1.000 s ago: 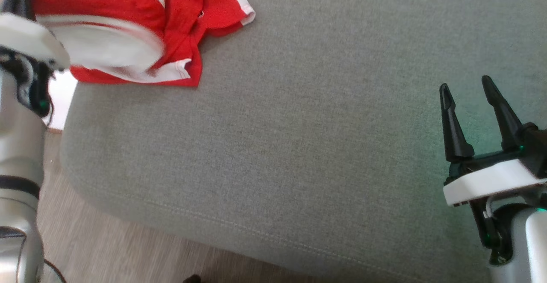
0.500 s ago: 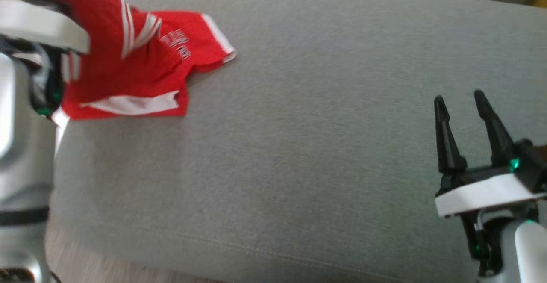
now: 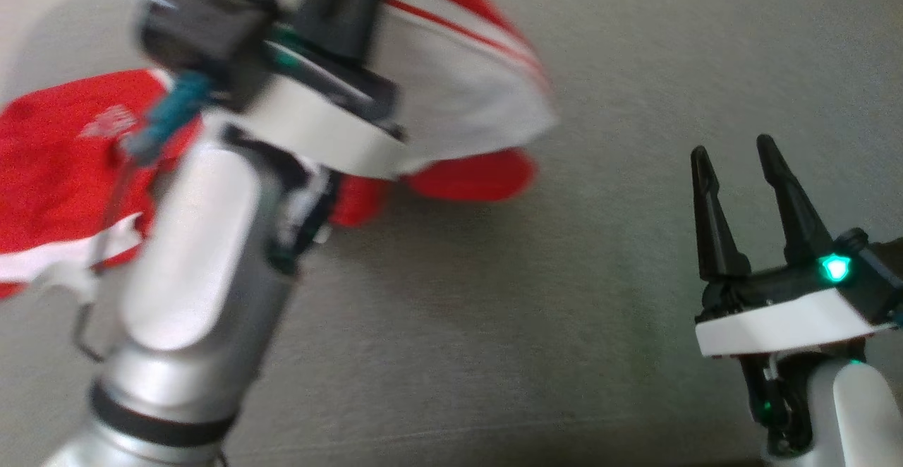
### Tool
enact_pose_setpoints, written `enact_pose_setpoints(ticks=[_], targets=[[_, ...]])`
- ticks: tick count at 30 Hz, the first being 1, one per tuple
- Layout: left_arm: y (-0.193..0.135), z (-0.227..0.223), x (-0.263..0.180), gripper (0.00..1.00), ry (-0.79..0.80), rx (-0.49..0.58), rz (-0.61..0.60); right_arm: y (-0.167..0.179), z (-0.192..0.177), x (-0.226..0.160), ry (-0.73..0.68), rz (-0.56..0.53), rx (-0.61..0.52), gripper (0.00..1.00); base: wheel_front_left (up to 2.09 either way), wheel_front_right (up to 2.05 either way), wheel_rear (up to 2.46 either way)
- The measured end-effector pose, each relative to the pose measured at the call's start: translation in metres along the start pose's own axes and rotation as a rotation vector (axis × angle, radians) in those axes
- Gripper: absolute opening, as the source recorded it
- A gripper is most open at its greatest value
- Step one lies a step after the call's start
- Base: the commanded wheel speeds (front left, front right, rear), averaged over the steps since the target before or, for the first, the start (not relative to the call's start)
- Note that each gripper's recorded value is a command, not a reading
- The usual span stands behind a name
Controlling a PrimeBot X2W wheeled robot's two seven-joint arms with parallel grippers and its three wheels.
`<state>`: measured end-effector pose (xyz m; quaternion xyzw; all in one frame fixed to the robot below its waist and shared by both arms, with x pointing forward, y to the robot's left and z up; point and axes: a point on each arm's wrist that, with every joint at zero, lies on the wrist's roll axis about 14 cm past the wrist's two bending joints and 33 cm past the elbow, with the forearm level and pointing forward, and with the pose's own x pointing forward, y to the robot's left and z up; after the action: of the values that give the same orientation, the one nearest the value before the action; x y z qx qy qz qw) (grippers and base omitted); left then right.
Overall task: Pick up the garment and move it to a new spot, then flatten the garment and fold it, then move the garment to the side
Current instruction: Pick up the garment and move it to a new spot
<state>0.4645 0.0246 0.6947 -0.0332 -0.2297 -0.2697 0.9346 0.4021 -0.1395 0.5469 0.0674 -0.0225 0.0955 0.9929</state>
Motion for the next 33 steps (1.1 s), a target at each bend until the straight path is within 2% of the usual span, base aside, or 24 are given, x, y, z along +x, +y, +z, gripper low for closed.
enact_pose_setpoints(ticks=[4, 8, 11, 16, 21, 22, 23, 26, 28, 33], targets=[[-0.064, -0.039, 0.018, 0.00, 0.067, -0.158, -0.154, -0.025, 0.001, -0.009, -0.009, -0.078, 0.002, 1.00, 0.00, 0.00, 0.00], [-0.122, -0.083, 0.022, 0.00, 0.165, -0.265, -0.300, -0.052, -0.006, -0.021, 0.001, -0.165, 0.006, 1.00, 0.00, 0.00, 0.00], [-0.153, -0.134, 0.012, 0.00, 0.320, -0.319, -0.383, -0.068, -0.017, -0.028, 0.025, -0.221, 0.014, 1.00, 0.00, 0.00, 0.00], [-0.181, -0.218, -0.025, 0.00, 0.592, -0.369, -0.455, -0.087, -0.042, -0.036, 0.098, -0.285, 0.004, 1.00, 0.00, 0.00, 0.00], [-0.190, -0.241, -0.046, 0.00, 0.662, -0.394, -0.474, -0.093, -0.046, -0.031, 0.098, -0.295, -0.013, 1.00, 0.00, 0.00, 0.00], [-0.189, -0.240, -0.048, 0.45, 0.659, -0.393, -0.471, -0.092, -0.045, -0.029, 0.095, -0.290, -0.011, 1.00, 0.00, 0.00, 0.00], [-0.188, -0.238, -0.050, 1.00, 0.652, -0.393, -0.463, -0.090, -0.045, -0.028, 0.094, -0.283, -0.010, 1.00, 0.00, 0.00, 0.00], [-0.179, -0.226, -0.054, 1.00, 0.608, -0.391, -0.428, -0.083, -0.044, -0.023, 0.086, -0.256, -0.009, 1.00, 0.00, 0.00, 0.00], [-0.165, -0.201, -0.048, 1.00, 0.496, -0.380, -0.359, -0.074, -0.040, -0.017, 0.077, -0.224, -0.013, 1.00, 0.00, 0.00, 0.00], [-0.112, -0.173, -0.051, 1.00, 0.389, -0.308, -0.164, -0.055, -0.034, -0.007, 0.069, -0.162, -0.005, 1.00, 0.00, 0.00, 0.00]])
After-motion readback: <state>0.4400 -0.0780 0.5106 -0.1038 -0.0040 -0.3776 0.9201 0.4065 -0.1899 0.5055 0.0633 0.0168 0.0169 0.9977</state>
